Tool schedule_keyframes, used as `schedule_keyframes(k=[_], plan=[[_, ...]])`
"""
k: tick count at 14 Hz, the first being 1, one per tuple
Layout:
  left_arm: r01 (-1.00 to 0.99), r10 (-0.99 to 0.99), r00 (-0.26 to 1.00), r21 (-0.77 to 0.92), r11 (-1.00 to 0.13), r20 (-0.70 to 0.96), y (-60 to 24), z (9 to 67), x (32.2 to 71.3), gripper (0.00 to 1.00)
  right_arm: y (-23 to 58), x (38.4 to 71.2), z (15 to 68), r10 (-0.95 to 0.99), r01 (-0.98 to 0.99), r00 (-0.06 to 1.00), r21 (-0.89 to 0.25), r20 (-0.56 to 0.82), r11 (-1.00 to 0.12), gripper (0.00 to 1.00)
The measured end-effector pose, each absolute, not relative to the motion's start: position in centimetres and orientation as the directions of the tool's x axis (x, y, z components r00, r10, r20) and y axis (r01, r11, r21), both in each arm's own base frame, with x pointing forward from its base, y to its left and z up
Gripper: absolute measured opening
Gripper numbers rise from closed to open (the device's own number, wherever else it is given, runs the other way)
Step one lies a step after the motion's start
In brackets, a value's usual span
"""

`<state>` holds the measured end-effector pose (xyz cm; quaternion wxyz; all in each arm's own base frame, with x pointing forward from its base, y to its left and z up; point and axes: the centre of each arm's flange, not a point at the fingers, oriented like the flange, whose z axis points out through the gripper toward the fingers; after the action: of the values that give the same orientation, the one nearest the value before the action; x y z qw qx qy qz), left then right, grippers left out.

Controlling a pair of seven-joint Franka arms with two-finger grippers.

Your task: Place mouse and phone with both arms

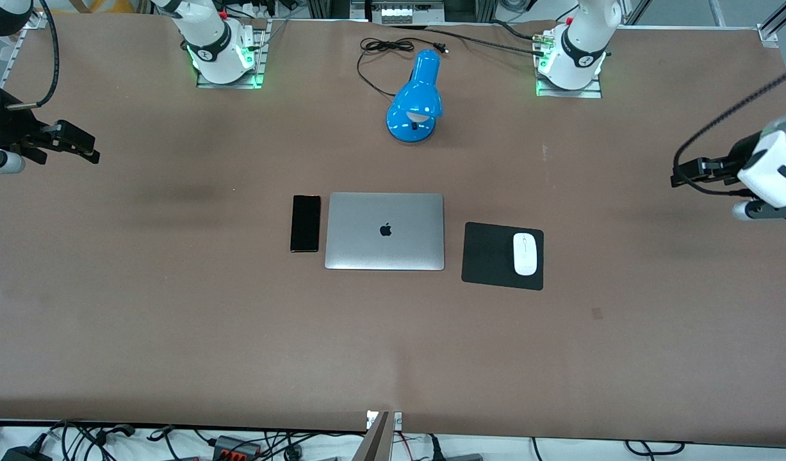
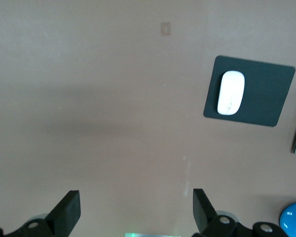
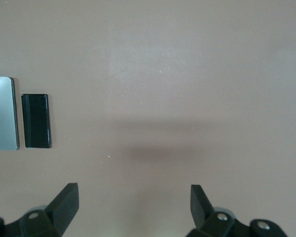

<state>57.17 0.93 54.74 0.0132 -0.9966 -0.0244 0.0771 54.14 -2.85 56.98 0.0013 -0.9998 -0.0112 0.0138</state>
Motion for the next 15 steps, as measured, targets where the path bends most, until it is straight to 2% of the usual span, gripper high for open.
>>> schedule_keyframes(k=[4,8,11,15], plan=[[0.012,0.020,0.992,-0.062,-0.998,-0.123,-1.4,56.1,53.1,1.00,-3.2,54.1,57.0,0.016,0.016,1.000,-0.003,-0.027,-1.000,1.00],[0.021,0.026,0.995,-0.054,-0.998,-0.096,-0.1,56.8,54.1,1.00,-3.2,53.8,57.7,0.016,0.016,1.000,-0.002,-0.015,-1.000,1.00],[0.008,0.016,0.985,-0.044,-0.999,-0.175,-0.4,58.7,54.6,1.00,-2.6,53.8,57.7,0.026,0.026,0.999,-0.002,-0.019,-1.000,1.00],[0.023,0.029,0.984,-0.036,-0.999,-0.178,0.6,58.2,56.2,1.00,-2.5,53.7,57.6,0.029,0.028,0.999,-0.002,-0.029,-1.000,1.00]])
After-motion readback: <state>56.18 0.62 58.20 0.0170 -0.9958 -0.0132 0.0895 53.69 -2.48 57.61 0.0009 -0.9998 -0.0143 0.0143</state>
